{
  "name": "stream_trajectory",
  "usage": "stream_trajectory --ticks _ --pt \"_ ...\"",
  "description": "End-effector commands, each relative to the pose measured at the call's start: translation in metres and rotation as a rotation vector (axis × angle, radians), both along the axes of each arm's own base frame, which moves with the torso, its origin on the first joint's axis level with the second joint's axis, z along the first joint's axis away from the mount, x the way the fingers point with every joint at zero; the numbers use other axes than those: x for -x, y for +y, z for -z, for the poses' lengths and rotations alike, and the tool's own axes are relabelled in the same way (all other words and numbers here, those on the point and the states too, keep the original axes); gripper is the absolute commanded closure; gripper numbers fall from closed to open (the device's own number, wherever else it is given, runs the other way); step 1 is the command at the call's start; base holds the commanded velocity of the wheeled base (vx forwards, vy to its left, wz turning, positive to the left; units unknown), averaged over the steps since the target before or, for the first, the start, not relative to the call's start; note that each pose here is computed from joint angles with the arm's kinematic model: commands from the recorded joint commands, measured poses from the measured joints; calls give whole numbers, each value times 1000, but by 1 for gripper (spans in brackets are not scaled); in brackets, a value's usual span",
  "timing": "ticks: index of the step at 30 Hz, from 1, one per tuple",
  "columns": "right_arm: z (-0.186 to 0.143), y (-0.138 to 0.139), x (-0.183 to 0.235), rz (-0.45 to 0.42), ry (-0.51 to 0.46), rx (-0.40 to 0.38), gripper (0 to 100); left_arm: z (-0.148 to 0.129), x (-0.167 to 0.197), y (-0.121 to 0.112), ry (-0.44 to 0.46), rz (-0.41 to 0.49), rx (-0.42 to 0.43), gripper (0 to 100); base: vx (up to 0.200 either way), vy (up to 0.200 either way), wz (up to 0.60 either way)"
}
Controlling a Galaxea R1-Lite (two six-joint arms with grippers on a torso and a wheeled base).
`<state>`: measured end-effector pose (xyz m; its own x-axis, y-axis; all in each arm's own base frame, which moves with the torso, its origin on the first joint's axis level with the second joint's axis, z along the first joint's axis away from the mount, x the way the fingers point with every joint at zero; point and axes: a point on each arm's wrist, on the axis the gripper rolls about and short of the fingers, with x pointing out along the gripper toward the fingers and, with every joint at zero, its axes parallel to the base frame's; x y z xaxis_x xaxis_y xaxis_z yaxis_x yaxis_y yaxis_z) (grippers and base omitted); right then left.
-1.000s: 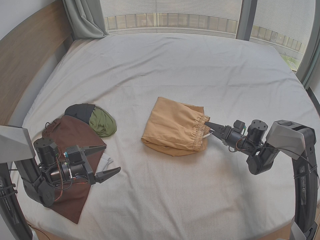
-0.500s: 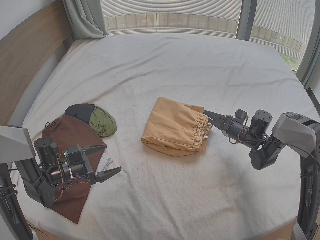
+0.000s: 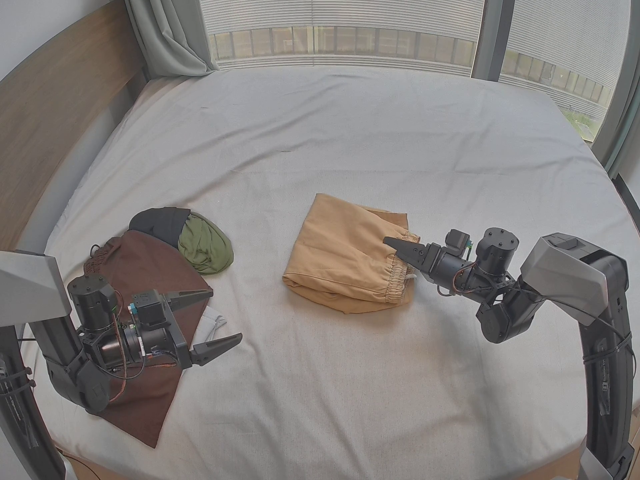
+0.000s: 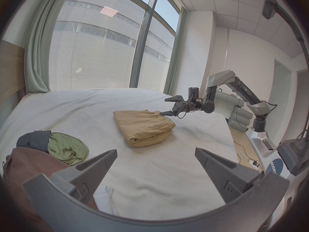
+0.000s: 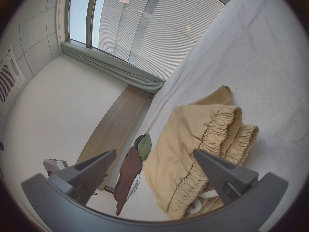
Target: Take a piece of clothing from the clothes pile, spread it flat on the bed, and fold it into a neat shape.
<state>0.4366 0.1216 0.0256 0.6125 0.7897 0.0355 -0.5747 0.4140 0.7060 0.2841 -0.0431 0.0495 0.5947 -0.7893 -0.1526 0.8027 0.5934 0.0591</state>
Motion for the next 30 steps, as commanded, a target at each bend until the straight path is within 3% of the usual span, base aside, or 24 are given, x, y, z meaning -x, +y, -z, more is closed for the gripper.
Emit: stream_trajectory --ticks 1,11,22,26,30 --pt "20 -1 -6 6 26 18 0 1 0 -1 5 2 0 0 0 0 0" --pt "19 -1 -5 4 21 21 0 0 0 -1 2 2 0 0 0 0 0" --pt "-71 -10 43 5 -130 42 0 -14 13 -1 -22 6 6 0 0 0 0" --pt "-86 -17 73 11 -200 122 0 -23 32 -7 -17 39 14 0 0 0 0" --pt "-83 -27 108 47 -297 292 0 -32 61 -17 -3 95 19 0 0 0 0"
